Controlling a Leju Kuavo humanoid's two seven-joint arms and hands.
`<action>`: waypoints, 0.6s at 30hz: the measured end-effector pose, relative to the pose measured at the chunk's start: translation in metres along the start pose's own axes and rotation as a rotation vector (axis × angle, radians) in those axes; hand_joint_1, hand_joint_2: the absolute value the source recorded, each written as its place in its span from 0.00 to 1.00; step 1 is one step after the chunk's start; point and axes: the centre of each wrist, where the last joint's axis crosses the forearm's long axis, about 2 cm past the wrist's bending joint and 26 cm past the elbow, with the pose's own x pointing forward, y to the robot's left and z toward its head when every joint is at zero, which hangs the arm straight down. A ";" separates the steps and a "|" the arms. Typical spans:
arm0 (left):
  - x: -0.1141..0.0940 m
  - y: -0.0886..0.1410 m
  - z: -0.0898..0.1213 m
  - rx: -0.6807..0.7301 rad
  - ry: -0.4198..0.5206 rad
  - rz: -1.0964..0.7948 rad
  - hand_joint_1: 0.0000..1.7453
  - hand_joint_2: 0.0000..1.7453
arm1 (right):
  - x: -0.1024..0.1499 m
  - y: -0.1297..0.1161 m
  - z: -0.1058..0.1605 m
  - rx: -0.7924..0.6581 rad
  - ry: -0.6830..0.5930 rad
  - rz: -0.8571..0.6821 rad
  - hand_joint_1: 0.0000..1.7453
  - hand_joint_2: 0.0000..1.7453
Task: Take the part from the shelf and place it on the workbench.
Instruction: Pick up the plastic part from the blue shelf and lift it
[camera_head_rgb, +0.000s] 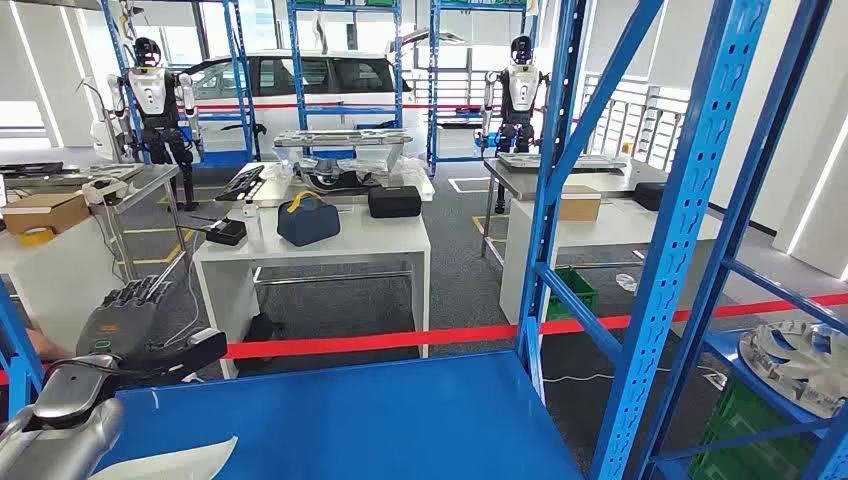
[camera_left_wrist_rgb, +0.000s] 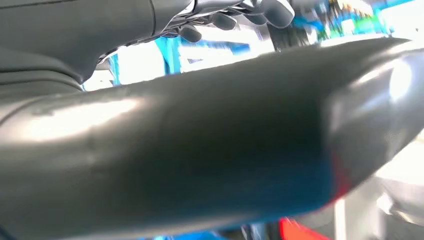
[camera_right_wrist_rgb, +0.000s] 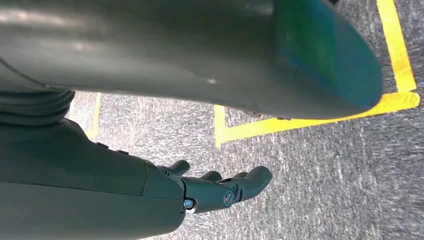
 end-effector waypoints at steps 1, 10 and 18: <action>-0.001 -0.001 0.000 -0.008 -0.015 0.036 0.00 0.00 | 0.000 0.000 0.000 0.000 0.000 0.000 0.00 0.00; -0.005 -0.011 0.004 -0.116 -0.174 0.612 0.00 1.00 | -0.005 -0.001 0.000 0.000 0.007 -0.010 0.00 0.00; -0.006 -0.018 0.007 -0.162 -0.335 0.886 0.00 1.00 | -0.005 -0.002 0.000 -0.002 0.009 -0.025 0.00 0.00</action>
